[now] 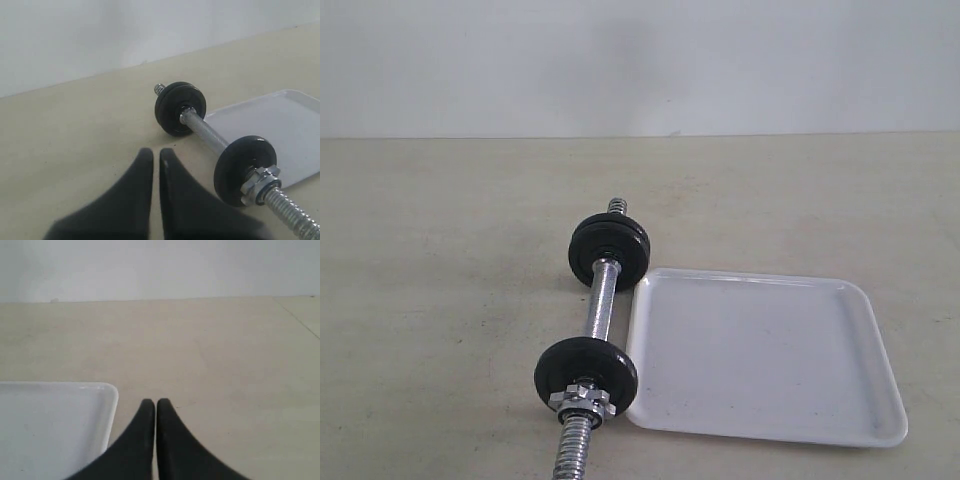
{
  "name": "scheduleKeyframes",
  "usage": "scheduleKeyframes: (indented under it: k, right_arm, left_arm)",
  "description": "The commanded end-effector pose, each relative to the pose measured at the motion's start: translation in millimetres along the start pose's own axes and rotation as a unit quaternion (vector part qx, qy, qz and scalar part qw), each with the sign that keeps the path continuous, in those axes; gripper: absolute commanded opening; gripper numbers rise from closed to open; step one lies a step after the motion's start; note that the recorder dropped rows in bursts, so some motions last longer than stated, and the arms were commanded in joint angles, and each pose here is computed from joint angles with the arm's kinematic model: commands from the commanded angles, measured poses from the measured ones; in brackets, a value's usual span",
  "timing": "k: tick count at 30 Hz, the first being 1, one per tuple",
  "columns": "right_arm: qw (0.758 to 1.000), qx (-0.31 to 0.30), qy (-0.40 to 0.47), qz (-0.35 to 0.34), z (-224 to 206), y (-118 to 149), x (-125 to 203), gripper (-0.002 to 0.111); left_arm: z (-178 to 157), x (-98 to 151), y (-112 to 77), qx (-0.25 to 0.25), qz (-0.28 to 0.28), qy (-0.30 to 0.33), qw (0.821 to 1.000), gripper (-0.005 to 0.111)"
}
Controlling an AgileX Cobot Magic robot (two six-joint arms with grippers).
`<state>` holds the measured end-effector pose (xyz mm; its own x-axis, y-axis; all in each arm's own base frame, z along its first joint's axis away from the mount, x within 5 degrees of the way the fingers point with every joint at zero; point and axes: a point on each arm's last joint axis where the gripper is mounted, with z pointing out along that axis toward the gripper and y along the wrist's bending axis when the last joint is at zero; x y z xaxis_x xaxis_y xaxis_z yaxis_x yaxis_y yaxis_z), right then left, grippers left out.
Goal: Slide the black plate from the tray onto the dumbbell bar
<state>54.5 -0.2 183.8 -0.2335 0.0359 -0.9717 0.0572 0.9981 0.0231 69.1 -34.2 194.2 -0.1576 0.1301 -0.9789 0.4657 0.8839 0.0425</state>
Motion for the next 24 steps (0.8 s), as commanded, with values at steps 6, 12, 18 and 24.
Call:
scheduleKeyframes:
  k: [6,12,18,24]
  right_arm:
    - [0.998,0.067,0.007,0.021,-1,-12,2,0.000]
    - [0.998,0.054,0.010,-0.012,-1,-10,2,0.000]
    - [0.999,-0.020,0.010,-0.042,0,-2,2,0.000]
    - [0.998,-0.032,0.009,-0.052,0,-1,2,0.000]
  left_arm:
    - [0,1,-0.4,0.002,0.001,0.000,1.000,0.004]
    - [0,1,-0.4,0.002,0.001,0.000,1.000,0.004]
    - [0,1,-0.4,0.002,0.001,0.000,1.000,0.004]
    - [0,1,-0.4,0.002,0.001,0.000,1.000,0.004]
